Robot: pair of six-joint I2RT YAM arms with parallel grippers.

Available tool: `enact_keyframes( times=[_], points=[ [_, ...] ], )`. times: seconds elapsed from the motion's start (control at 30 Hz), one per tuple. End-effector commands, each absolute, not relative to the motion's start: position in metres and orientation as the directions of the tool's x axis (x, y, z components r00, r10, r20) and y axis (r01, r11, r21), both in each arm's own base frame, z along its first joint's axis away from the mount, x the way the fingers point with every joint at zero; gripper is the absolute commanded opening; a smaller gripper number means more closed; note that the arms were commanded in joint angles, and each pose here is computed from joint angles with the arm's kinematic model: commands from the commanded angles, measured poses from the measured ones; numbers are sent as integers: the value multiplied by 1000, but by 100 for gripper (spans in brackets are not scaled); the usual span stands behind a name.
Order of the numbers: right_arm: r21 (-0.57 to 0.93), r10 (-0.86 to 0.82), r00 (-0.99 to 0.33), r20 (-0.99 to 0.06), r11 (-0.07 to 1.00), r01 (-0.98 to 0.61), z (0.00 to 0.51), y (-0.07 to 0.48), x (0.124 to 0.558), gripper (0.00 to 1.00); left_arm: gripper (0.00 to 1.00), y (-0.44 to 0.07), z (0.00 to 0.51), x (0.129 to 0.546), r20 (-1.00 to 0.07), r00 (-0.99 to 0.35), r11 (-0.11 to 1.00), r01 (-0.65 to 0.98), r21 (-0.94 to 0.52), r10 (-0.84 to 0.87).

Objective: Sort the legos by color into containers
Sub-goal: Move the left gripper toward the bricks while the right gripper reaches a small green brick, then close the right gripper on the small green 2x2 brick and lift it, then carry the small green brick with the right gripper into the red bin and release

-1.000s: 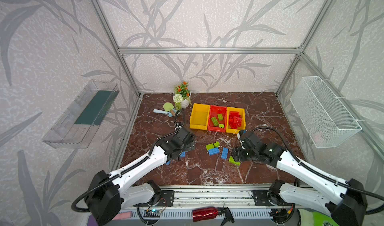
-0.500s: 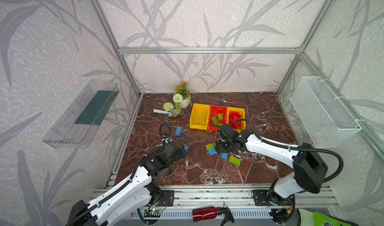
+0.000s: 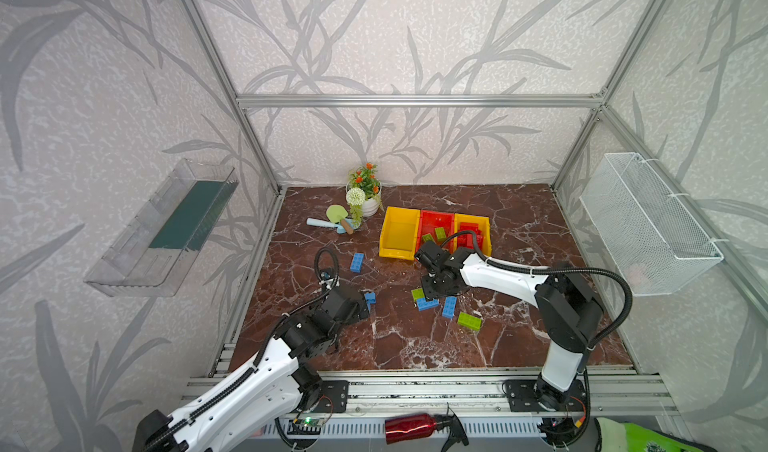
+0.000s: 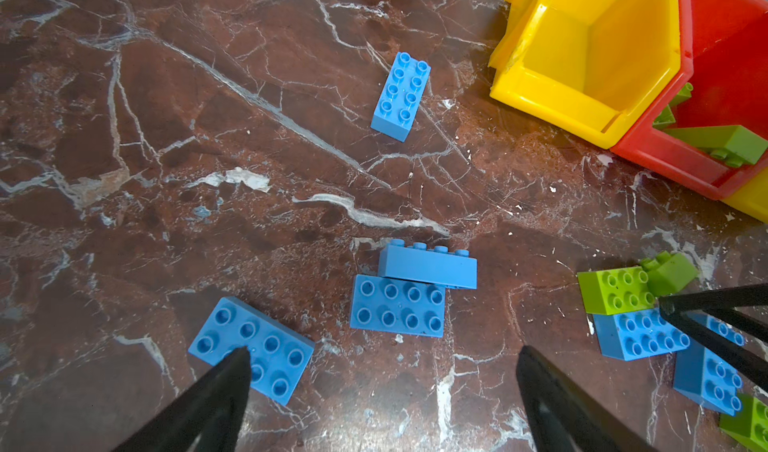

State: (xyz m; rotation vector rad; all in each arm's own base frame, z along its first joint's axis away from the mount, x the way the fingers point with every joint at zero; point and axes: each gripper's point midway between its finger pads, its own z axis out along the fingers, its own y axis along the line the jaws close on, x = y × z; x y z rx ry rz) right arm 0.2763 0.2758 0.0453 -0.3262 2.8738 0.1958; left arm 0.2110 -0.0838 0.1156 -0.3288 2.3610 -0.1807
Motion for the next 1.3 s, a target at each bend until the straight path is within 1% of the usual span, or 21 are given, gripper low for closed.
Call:
enact_keyframes(
  times=[0.0,0.13,0.33,0.63,0.8,0.93,1.03,1.17,1.27],
  points=[
    [66,-204,-948,-244,972,-226,40,265,280,52,99,-73,132,209,-682,-669,955,-205,-213,-296],
    [75,-202,-946,-252,971,-227,39,266,288,52,99,-68,133,206,-694,-648,950,-213,-229,-313],
    [98,-195,-953,-231,970,-222,28,269,302,50,99,-66,130,207,-693,-636,941,-235,-243,-338],
    [95,-208,-952,-223,968,-234,24,263,306,40,99,-72,130,213,-693,-640,943,-236,-235,-333],
    [95,-218,-946,-238,965,-246,30,264,307,37,99,-75,131,215,-688,-647,945,-229,-236,-328],
    [108,-212,-941,-263,963,-247,44,266,310,35,99,-77,132,215,-685,-650,944,-222,-245,-330],
    [129,-208,-929,-307,958,-257,67,270,315,35,99,-79,132,214,-680,-654,943,-214,-253,-331],
    [115,-214,-898,-383,954,-276,102,276,334,35,99,-87,131,216,-665,-670,943,-194,-270,-329],
    [110,-207,-877,-434,954,-279,117,282,356,35,99,-95,129,219,-651,-687,944,-182,-276,-323]
  ],
)
